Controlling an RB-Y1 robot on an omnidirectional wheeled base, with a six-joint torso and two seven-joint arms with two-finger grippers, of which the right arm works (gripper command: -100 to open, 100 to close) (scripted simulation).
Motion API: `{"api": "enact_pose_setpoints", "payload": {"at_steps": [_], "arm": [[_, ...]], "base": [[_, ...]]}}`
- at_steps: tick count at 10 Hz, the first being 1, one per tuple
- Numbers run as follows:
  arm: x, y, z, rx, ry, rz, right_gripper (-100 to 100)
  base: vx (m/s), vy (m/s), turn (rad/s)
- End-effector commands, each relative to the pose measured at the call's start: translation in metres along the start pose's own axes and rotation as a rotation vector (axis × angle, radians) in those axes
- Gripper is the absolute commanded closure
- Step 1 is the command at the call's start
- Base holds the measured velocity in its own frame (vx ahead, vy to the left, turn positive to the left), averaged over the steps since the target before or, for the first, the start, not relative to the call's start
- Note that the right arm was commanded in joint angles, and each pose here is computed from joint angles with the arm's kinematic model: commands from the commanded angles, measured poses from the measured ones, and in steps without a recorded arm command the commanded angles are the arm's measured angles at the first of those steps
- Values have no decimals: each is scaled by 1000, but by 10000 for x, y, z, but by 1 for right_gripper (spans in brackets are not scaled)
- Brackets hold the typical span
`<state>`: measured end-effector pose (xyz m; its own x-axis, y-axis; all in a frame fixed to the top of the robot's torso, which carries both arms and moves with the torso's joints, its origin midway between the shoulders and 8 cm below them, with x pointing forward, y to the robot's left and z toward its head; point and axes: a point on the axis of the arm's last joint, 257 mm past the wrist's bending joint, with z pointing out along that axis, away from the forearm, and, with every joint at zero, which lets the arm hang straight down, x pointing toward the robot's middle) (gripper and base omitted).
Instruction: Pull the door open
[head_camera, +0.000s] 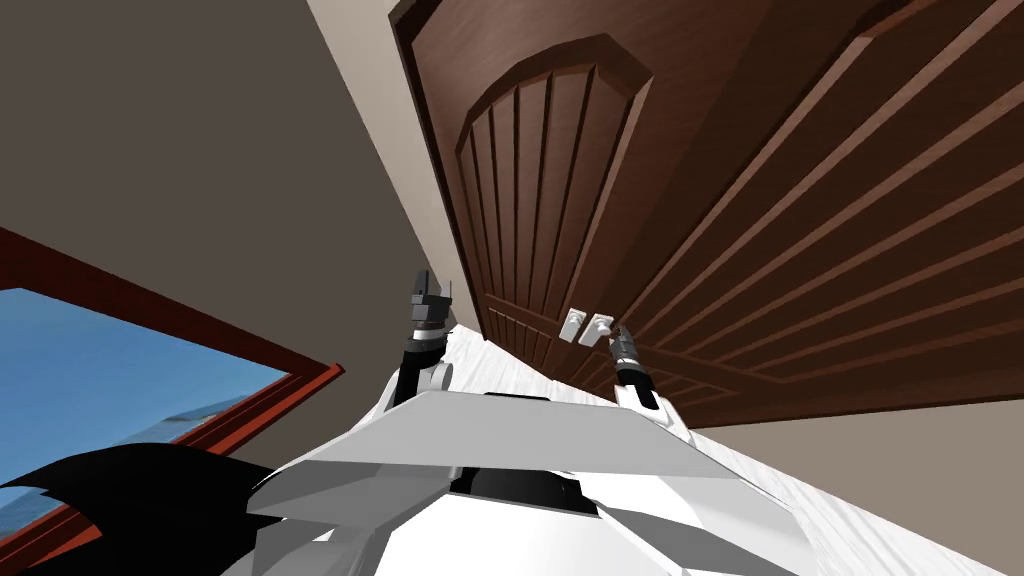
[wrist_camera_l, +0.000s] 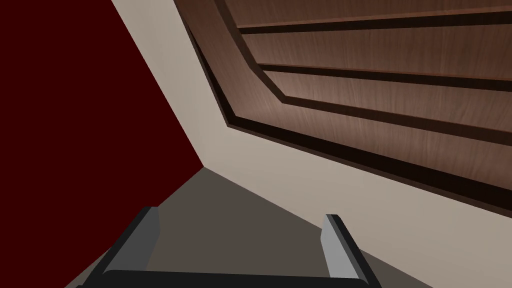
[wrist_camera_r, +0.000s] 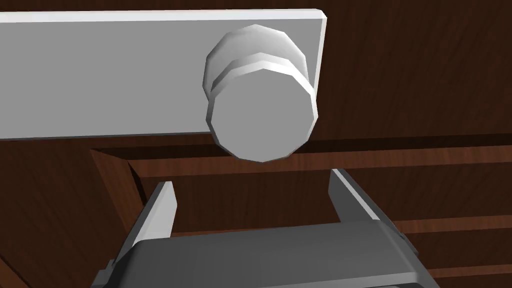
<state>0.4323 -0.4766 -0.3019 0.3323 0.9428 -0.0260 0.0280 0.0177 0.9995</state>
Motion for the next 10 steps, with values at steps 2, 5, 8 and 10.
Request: {"api": "enact_pose_setpoints", "payload": {"at_steps": [2,5,8,10], "arm": [[0,0,0,0,0,0,100],[0,0,0,0,0,0,100],[-98,-33,-45,9,-12,-6,-100],[-64,-32,-65,7,-3,-3,-100]], "base": [[41,21,1],[-30,-17,-1],[-58,-11,-32],[-212,-21,-31]]}}
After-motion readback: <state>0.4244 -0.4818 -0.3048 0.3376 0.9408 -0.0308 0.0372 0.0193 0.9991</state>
